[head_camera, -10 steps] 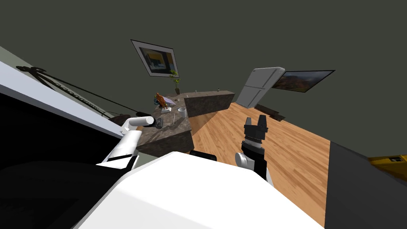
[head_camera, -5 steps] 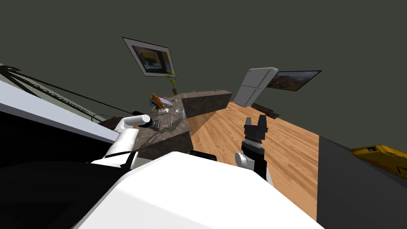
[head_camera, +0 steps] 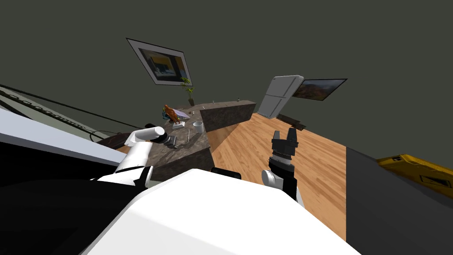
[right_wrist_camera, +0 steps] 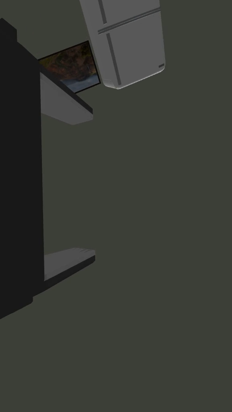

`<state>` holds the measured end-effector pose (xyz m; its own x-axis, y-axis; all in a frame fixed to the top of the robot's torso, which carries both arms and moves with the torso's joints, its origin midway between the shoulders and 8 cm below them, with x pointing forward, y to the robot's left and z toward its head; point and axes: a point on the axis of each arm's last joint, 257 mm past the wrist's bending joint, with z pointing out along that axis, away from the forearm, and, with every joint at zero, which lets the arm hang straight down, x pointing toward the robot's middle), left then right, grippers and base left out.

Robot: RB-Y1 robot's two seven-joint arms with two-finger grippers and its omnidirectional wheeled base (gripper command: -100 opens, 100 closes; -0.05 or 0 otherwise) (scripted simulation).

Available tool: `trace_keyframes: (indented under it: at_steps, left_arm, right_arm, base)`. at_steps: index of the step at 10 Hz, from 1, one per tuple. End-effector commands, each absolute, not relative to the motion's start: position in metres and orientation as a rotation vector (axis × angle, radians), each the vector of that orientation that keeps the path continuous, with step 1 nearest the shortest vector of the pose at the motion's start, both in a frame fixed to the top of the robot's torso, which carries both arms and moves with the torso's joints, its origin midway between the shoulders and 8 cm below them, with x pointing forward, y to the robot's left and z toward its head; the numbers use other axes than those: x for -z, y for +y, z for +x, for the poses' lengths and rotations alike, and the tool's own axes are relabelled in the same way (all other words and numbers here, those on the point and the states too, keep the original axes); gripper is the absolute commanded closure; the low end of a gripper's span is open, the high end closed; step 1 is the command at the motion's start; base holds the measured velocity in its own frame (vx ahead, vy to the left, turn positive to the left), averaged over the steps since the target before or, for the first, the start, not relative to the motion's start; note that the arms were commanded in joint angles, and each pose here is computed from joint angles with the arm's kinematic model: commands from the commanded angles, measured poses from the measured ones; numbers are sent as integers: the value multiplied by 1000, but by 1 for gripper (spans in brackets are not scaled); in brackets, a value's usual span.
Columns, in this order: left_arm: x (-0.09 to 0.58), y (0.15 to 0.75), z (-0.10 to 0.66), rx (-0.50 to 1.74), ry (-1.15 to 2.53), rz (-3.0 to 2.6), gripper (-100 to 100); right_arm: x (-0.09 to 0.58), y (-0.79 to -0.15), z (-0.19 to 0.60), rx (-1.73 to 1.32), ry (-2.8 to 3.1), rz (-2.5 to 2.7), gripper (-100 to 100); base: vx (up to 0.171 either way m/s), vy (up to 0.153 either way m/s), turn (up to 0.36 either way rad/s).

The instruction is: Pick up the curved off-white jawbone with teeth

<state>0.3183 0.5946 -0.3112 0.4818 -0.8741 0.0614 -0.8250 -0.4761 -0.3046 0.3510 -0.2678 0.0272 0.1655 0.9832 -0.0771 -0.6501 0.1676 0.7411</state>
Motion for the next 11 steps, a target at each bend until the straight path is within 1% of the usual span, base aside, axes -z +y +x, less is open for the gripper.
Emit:
trace_keyframes:
  at_steps: [1,6,10,11]
  left_arm:
    - [314,596,304,287,1448,-2569,-100]
    - [318,591,273,235,1436,-2741,-100]
    - [317,588,249,198,1417,-2868,-100]
    - [317,589,253,205,1419,-2850,-100]
  right_arm:
    - [-27,-268,351,-1283,643,639,0]
    - [-27,-268,351,-1283,643,639,0]
    - [-27,-268,351,-1283,643,639,0]
    - [-27,-268,351,-1283,643,639,0]
  base:
    - [16,13,-81]
    - [20,15,-67]
    - [-9,14,-48]
    - [0,0,0]
